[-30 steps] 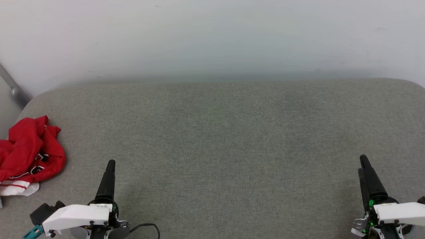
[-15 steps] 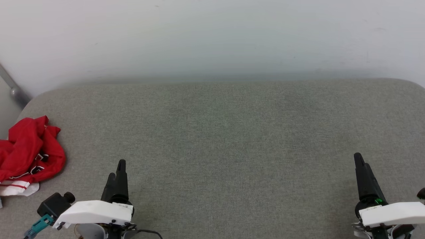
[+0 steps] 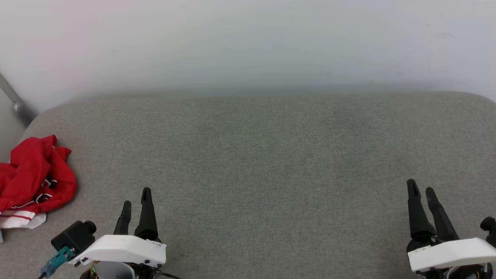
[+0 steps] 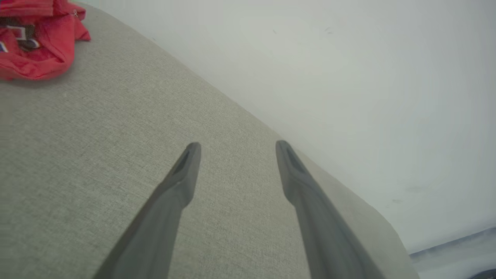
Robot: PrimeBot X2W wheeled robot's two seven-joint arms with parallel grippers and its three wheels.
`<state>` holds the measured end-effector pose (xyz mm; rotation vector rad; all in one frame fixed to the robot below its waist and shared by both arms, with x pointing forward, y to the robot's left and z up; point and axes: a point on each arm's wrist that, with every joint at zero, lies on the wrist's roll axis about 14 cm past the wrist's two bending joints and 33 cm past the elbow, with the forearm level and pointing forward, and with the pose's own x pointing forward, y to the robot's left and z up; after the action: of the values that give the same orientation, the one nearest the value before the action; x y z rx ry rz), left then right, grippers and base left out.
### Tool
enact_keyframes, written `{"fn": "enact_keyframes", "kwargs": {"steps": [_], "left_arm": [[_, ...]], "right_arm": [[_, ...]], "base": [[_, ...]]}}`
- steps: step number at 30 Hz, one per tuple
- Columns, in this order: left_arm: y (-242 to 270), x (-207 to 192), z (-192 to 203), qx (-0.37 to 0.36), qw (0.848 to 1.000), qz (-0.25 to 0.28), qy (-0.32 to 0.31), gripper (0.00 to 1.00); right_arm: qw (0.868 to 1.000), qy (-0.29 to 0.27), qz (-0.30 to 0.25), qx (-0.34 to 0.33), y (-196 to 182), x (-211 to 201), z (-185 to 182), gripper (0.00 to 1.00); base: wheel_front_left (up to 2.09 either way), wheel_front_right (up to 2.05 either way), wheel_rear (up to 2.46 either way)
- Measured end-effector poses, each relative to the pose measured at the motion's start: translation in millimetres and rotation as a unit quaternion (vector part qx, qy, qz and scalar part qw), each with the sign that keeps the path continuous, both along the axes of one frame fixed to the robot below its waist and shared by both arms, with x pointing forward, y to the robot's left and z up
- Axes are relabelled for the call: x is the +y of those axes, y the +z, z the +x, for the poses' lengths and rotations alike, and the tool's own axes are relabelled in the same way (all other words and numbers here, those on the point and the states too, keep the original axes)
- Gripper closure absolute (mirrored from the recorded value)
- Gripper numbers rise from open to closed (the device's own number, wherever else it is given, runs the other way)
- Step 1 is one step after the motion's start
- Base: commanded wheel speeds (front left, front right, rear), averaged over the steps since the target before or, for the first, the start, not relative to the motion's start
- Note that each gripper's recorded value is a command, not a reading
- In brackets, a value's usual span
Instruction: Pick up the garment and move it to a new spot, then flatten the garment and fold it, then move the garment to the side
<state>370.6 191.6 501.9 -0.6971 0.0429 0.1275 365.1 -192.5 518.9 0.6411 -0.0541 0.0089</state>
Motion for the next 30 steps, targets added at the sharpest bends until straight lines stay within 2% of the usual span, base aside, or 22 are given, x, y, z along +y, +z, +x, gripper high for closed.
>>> {"fn": "enact_keyframes", "kwargs": {"steps": [20,30], "left_arm": [[11.4,-8.0,-5.8,-0.023,0.991,0.131,-0.007,0.00],[18.5,-13.2,-12.1,-0.043,0.980,0.193,-0.012,0.00]], "right_arm": [[0.992,0.000,-0.126,-0.022,7.4,4.3,-9.6,0.00],[0.981,0.005,-0.189,-0.034,10.3,8.8,-16.1,0.00]], "base": [[0.00,0.00,0.00],[0.00,0.00,0.00]]}}
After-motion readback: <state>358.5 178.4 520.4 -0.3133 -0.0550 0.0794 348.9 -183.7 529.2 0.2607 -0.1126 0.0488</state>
